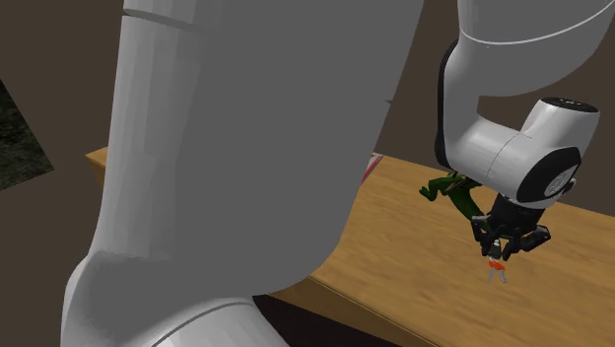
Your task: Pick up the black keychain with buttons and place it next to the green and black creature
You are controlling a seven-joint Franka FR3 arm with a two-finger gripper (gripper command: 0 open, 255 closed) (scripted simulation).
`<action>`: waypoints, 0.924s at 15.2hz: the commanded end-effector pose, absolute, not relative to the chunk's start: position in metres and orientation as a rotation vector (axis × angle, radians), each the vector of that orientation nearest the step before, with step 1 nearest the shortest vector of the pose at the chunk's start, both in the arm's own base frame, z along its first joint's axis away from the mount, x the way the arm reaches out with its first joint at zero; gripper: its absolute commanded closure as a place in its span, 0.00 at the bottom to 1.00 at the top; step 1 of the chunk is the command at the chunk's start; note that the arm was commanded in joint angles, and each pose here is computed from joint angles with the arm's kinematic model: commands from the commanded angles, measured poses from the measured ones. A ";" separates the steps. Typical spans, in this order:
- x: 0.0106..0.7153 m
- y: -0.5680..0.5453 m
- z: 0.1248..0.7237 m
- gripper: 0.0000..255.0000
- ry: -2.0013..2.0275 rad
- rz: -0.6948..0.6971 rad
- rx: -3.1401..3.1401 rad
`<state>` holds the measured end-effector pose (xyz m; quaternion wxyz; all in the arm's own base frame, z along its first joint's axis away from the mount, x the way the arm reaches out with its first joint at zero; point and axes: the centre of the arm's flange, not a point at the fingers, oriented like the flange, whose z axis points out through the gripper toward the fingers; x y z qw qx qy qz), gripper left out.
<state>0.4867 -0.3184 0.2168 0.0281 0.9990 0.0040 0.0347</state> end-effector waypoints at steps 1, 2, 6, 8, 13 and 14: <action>0.487 -0.318 0.217 1.00 0.012 0.107 3.083; 0.487 -0.318 0.217 1.00 0.012 0.107 3.083; 0.487 -0.318 0.217 0.00 0.012 0.107 3.083; 0.487 -0.318 0.217 0.00 0.012 0.107 3.083; 0.483 -0.316 0.267 0.00 0.012 0.107 3.083; 0.483 -0.316 0.266 0.00 0.012 0.107 3.083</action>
